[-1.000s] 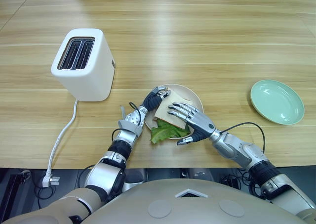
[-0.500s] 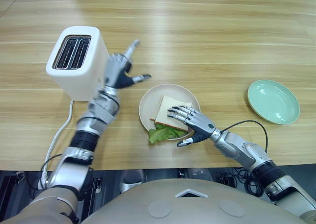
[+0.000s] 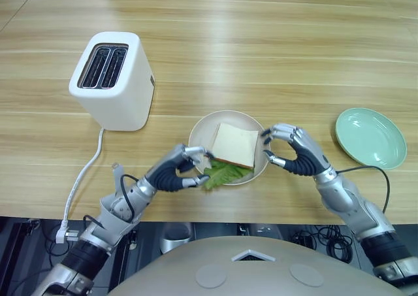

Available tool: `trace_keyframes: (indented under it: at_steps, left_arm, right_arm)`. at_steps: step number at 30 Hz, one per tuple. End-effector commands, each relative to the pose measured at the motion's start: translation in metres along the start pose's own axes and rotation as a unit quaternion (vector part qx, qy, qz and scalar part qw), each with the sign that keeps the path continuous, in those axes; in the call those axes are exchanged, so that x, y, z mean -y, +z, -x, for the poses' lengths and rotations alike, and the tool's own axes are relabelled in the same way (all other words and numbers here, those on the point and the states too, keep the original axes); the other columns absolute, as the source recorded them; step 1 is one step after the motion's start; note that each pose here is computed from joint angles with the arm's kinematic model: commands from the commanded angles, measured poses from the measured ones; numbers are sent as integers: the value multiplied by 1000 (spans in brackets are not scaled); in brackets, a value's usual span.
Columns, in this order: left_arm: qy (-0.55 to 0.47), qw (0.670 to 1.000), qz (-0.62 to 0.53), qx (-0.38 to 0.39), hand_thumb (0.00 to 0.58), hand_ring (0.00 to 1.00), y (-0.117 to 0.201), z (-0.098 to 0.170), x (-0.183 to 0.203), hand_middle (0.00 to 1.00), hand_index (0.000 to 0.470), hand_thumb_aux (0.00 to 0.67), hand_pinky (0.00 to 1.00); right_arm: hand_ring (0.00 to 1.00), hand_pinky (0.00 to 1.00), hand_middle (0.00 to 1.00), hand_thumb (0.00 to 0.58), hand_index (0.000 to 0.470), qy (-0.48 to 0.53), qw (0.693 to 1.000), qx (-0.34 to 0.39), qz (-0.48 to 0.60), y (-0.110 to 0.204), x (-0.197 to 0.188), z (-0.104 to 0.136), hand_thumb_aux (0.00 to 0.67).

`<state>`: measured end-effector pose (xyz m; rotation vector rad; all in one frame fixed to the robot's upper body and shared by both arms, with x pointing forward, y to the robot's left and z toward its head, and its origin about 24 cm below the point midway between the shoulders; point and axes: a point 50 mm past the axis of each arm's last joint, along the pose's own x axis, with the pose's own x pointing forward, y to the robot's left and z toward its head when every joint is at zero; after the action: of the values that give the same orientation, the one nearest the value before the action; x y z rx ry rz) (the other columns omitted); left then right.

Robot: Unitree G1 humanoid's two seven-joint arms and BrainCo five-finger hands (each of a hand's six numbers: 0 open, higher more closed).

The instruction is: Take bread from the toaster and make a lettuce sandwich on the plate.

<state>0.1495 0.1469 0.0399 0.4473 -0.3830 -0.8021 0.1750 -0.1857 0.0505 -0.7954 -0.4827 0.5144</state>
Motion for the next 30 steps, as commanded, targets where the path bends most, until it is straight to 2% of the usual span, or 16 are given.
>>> trace_keyframes:
  at_steps: [1, 3, 5, 8, 10, 14, 21, 30]
  left_arm:
    - [-103, 992, -8, -69, 580, 1000, -15, 23, 25, 1000, 460, 670, 1000]
    - [-153, 983, 1, -100, 580, 1000, -18, 40, 39, 1000, 460, 670, 1000]
    - [-191, 974, -4, -124, 580, 1000, -19, 53, 46, 1000, 460, 670, 1000]
    - [-213, 963, -45, -161, 580, 1000, -29, 61, 44, 1000, 460, 670, 1000]
    - [-222, 955, -76, -183, 580, 1000, -38, 62, 41, 1000, 460, 670, 1000]
    - [-229, 943, -129, -205, 580, 1000, -55, 55, 41, 1000, 460, 670, 1000]
    - [-161, 947, -216, -177, 580, 1000, -76, 1, 23, 1000, 460, 670, 1000]
    - [-97, 938, -271, -195, 580, 1000, -108, -49, 3, 1000, 460, 670, 1000]
  right_arm:
    - [1000, 1000, 1000, 580, 460, 95, 995, -12, -13, 1, -5, 18, 670]
    - [1000, 1000, 1000, 580, 460, 173, 984, -42, 3, -5, -10, 38, 670]
    - [1000, 1000, 1000, 580, 460, 208, 975, -75, 26, -11, -1, 55, 670]
    - [1000, 1000, 1000, 580, 460, 227, 970, -80, 34, -9, 2, 59, 670]
    - [1000, 1000, 1000, 580, 460, 240, 968, -71, 30, -8, -9, 55, 670]
    - [1000, 1000, 1000, 580, 460, 250, 965, -65, 56, -18, -36, 35, 670]
    - [1000, 1000, 1000, 580, 460, 187, 965, -63, 173, -42, -58, -24, 670]
    - [1000, 1000, 1000, 580, 460, 165, 956, -73, 233, -70, -68, -74, 670]
